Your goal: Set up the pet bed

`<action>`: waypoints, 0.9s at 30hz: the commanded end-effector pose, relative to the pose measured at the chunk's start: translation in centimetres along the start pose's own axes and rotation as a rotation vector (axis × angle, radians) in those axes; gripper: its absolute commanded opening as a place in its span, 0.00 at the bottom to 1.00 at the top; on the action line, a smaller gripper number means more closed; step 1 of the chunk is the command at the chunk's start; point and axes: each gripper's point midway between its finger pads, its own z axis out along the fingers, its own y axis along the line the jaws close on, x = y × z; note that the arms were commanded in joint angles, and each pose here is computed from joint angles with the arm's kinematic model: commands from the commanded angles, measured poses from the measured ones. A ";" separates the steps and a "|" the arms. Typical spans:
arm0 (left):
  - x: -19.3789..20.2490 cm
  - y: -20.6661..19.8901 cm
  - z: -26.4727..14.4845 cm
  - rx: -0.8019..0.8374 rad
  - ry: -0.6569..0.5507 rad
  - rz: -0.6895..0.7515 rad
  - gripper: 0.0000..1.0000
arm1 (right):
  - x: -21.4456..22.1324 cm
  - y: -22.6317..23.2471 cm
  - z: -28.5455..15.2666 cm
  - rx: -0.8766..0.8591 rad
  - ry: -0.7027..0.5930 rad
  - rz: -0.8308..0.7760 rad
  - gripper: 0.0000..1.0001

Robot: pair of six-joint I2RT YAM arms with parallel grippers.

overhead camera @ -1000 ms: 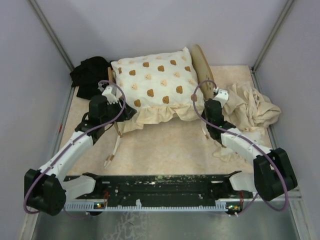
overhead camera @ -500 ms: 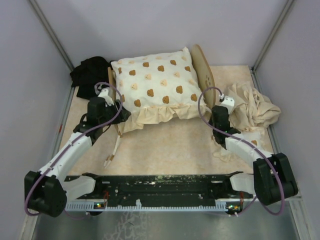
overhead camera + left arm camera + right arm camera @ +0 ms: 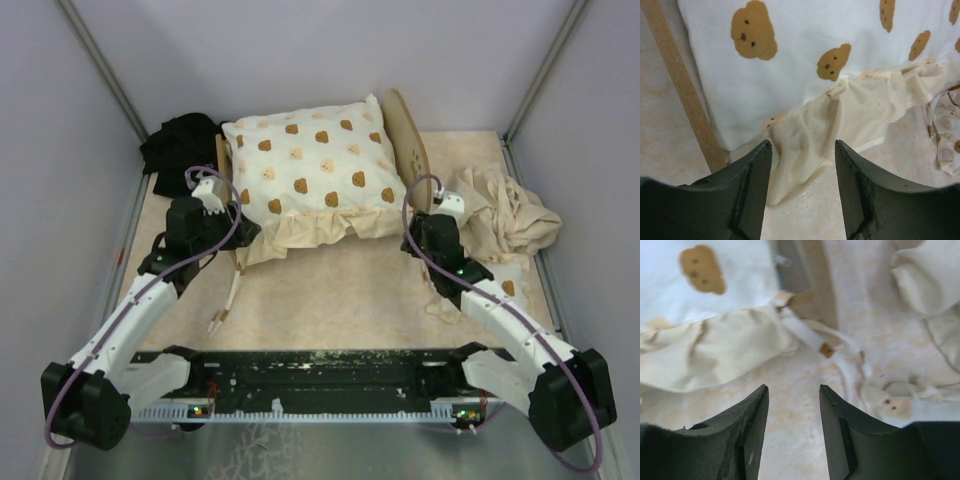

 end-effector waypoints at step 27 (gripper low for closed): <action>5.1 -2.4 1.9 0.083 0.115 -0.029 0.44 | 0.7 14.6 2.5 -0.279 -0.044 -0.038 0.57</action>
